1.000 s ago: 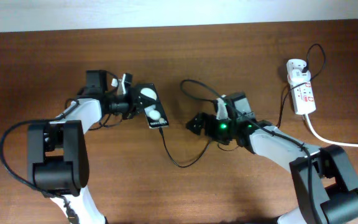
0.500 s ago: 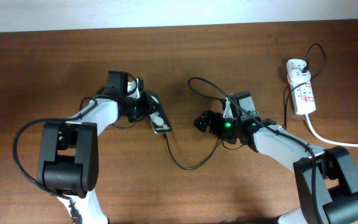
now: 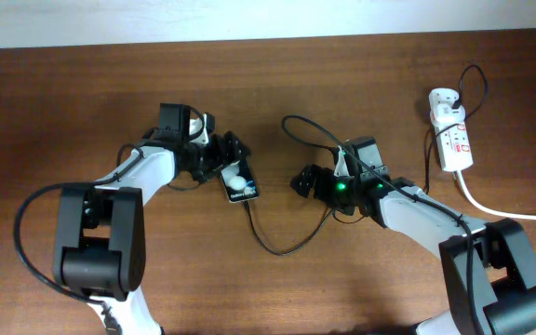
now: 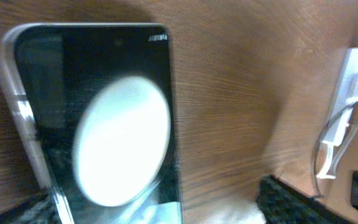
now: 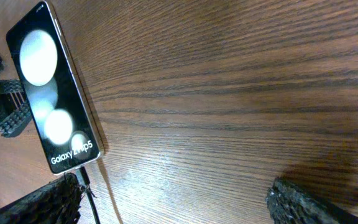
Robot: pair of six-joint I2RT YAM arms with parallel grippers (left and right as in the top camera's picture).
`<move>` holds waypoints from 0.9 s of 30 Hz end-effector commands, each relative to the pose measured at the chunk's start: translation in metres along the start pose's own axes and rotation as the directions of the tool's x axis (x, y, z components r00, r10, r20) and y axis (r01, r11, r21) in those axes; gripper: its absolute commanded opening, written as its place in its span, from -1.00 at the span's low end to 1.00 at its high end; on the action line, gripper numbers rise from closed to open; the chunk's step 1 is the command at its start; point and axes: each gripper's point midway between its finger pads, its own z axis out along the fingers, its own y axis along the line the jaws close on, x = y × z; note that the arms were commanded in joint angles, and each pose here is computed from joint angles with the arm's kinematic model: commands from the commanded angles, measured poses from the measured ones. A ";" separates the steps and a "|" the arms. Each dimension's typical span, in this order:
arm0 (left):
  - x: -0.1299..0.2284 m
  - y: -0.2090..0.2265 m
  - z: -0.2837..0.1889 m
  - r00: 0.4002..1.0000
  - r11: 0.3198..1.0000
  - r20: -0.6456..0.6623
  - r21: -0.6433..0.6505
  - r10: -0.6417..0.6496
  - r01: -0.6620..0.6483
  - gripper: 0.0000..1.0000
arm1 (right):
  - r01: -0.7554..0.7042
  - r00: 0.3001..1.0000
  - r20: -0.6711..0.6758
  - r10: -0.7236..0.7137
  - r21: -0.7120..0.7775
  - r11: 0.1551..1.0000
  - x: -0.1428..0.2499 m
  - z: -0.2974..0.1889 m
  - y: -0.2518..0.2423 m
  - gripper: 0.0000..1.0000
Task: Plug charger to phone and switch on socket
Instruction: 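Lower the phone onto the table with the left gripper and release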
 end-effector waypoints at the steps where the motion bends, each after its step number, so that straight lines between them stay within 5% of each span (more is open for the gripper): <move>1: 0.004 0.007 0.002 1.000 0.999 -0.003 -0.035 0.003 -0.003 0.90 | -0.004 1.000 0.015 0.003 0.052 0.999 -0.001 0.000 -0.013 0.97; 19: -0.006 0.038 -0.008 0.998 0.988 0.044 -0.150 -0.042 0.049 0.99 | -0.005 1.000 0.014 0.004 0.053 0.999 -0.001 0.001 -0.013 0.97; 24: -0.009 0.042 -0.011 0.997 0.987 0.054 -0.152 -0.051 0.059 0.81 | -0.005 1.000 0.014 0.004 0.053 0.999 -0.001 0.001 -0.013 0.97; 27: -0.008 0.034 -0.007 0.998 0.989 0.055 -0.142 -0.026 0.033 0.86 | -0.005 1.000 0.014 0.004 0.052 0.999 -0.001 0.001 -0.013 0.97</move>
